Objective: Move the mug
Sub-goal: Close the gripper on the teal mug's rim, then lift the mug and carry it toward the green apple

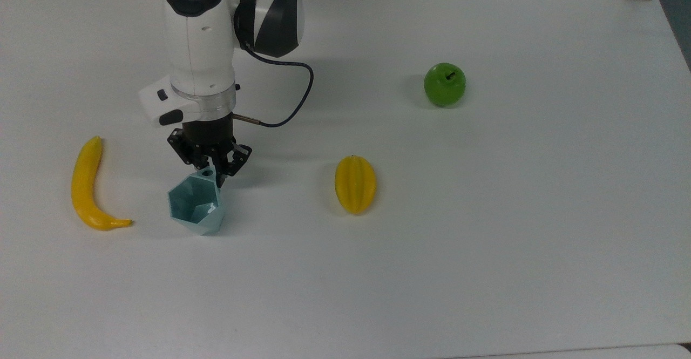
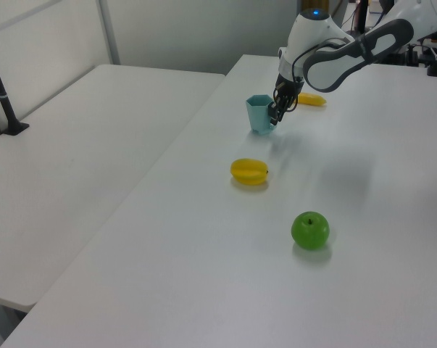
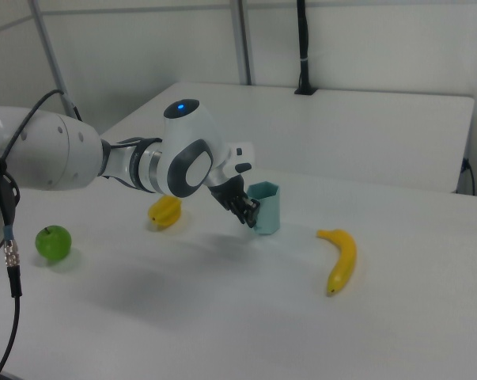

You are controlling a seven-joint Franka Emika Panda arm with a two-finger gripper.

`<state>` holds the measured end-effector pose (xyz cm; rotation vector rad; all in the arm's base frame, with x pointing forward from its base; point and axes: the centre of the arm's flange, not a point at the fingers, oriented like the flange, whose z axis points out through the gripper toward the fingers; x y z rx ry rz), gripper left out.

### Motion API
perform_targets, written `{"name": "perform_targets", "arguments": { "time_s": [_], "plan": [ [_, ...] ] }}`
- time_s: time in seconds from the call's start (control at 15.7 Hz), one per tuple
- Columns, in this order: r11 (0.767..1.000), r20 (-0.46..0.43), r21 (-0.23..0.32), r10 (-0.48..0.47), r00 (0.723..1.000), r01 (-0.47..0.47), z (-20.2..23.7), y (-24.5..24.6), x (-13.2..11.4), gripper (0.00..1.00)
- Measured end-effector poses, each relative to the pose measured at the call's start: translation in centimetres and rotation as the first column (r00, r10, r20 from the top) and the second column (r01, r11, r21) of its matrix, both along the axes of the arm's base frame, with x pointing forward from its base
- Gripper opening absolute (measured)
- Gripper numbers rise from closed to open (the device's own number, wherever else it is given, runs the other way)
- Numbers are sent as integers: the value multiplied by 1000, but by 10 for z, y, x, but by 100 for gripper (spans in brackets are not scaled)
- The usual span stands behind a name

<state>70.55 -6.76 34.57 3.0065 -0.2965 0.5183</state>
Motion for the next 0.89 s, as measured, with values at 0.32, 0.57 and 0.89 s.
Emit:
{"name": "perform_targets", "arguments": {
  "time_s": [0.32,0.57,0.89],
  "plan": [
    [1000,-2,1,6,1000,-6,8,5,-10,23],
    [1000,-87,0,27,996,-27,49,24,-68,23],
    [995,-227,7,96,969,-97,77,75,-152,23]
  ]
}}
